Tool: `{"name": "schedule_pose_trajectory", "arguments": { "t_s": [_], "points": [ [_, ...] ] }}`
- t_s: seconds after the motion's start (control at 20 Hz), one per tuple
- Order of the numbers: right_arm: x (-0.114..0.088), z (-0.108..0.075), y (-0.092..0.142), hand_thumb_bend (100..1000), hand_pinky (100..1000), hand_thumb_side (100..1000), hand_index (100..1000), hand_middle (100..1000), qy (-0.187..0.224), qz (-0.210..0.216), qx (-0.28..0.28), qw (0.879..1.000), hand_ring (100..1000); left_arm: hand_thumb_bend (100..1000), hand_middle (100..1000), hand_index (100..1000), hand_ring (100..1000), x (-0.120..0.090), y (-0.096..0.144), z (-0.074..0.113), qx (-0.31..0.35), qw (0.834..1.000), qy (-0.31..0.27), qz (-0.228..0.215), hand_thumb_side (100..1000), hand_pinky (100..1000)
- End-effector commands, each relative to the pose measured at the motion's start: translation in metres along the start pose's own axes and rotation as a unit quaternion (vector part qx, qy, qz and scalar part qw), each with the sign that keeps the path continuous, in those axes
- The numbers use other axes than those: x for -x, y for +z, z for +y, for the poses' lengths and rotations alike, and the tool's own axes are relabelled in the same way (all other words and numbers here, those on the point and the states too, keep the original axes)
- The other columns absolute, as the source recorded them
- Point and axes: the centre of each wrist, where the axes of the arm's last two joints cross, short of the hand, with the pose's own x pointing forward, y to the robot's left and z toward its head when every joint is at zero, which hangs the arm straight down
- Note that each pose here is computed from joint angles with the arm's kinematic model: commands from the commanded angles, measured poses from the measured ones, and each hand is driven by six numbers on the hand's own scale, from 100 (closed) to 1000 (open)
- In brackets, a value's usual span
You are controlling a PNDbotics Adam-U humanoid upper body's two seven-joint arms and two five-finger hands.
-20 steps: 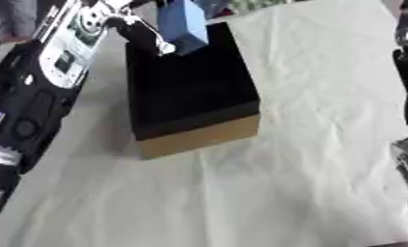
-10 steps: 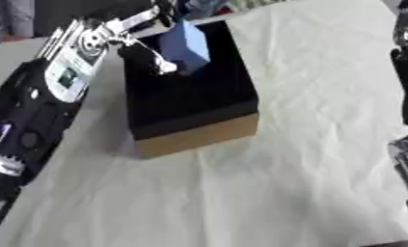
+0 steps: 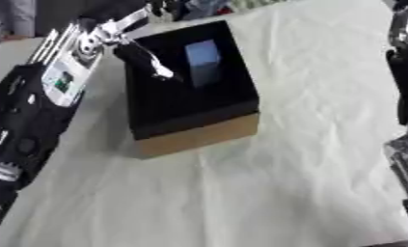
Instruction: Pick up objects on the table and place them in the box.
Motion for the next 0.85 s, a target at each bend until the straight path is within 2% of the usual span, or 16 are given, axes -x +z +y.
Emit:
{"name": "schedule_pose_trajectory", "arguments": {
  "t_s": [0.05,0.2,0.3,0.35,0.55,0.7,0.85],
  "points": [
    [-0.006,0.000,-0.003,100,855,435,796,591,-0.007,-0.009,0.002,1.000,812,787,843,946,868,0.003,0.007,0.018,-0.025,1.000,-0.005,0.002,368,962],
    [-0.005,0.000,-0.003,100,854,434,795,591,-0.006,-0.008,0.004,1.000,812,686,828,931,854,-0.001,0.011,0.023,-0.049,0.999,0.018,-0.006,352,962],
    [-0.005,-0.001,-0.003,100,854,434,795,591,-0.005,-0.008,0.004,1.000,812,673,827,930,853,-0.004,0.015,0.027,-0.062,0.998,0.030,-0.008,349,961],
    [-0.005,-0.001,-0.002,100,853,432,795,592,-0.004,-0.007,0.006,1.000,811,512,816,931,836,-0.005,0.020,0.030,-0.077,0.996,0.042,-0.013,329,973],
    [-0.003,-0.006,-0.002,100,852,429,794,593,0.005,-0.007,0.013,1.000,810,356,802,926,809,-0.016,0.058,0.050,-0.134,0.982,0.122,-0.047,298,976],
    [-0.002,-0.007,-0.003,100,852,427,793,594,0.009,-0.010,0.019,1.000,810,320,792,919,791,-0.029,0.093,0.058,-0.168,0.966,0.181,-0.081,285,967],
    [-0.002,-0.008,-0.004,100,851,425,793,595,0.010,-0.011,0.023,1.000,809,260,780,916,770,-0.038,0.123,0.058,-0.192,0.951,0.224,-0.096,260,953]
  ]
}}
